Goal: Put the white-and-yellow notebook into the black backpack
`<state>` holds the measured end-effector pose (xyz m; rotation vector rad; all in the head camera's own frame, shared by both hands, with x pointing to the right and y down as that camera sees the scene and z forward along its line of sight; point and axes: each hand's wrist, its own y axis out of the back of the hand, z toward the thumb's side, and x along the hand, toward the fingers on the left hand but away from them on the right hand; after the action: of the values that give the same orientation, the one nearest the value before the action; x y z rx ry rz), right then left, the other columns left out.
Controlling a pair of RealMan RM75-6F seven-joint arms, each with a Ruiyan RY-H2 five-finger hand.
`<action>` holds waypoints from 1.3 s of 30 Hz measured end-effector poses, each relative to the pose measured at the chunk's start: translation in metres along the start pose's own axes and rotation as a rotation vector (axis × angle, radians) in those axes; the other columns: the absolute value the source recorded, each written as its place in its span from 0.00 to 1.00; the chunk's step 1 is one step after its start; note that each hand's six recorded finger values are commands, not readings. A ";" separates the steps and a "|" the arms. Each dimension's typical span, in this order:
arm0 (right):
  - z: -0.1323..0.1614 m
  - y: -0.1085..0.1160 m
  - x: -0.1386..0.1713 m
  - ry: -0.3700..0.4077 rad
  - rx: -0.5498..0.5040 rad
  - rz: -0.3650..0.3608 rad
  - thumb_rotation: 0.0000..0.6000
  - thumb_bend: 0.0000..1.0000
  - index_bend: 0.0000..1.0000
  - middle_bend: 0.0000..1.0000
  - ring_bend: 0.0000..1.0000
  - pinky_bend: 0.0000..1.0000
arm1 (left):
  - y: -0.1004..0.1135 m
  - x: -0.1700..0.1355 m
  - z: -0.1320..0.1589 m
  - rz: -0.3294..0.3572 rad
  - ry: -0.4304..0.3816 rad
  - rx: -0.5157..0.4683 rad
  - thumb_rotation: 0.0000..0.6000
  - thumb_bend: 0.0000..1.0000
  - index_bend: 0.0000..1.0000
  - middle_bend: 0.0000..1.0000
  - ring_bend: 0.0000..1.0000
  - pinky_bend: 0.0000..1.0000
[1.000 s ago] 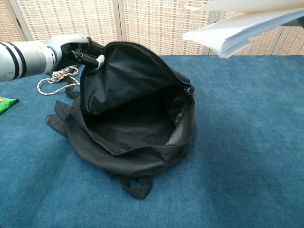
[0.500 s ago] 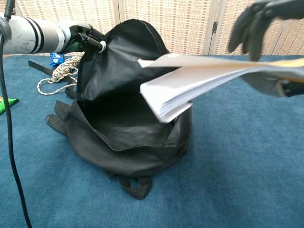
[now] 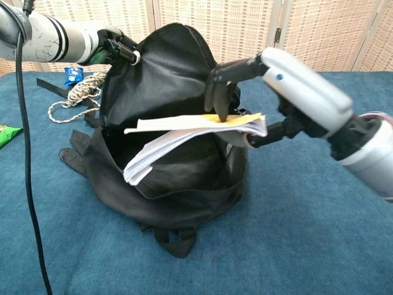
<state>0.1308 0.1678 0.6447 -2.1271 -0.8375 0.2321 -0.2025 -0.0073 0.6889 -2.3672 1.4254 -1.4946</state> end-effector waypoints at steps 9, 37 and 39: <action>-0.022 -0.036 -0.027 -0.024 0.057 0.062 1.00 0.47 0.82 0.51 0.51 0.41 | 0.004 -0.001 0.000 0.002 0.008 -0.013 1.00 0.76 0.60 0.35 0.32 0.09; -0.049 -0.086 -0.093 -0.090 0.569 0.218 1.00 0.47 0.82 0.51 0.51 0.40 | 0.013 -0.005 0.000 -0.003 0.005 -0.032 1.00 0.76 0.60 0.35 0.31 0.09; -0.049 -0.089 -0.096 -0.088 0.598 0.231 1.00 0.47 0.82 0.50 0.50 0.40 | 0.013 -0.006 0.000 -0.004 0.005 -0.033 1.00 0.76 0.60 0.35 0.31 0.09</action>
<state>0.0352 0.1150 0.7324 -1.6474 -0.4842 0.6185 -0.2121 -0.0107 0.6792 -2.3885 1.4584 -1.4900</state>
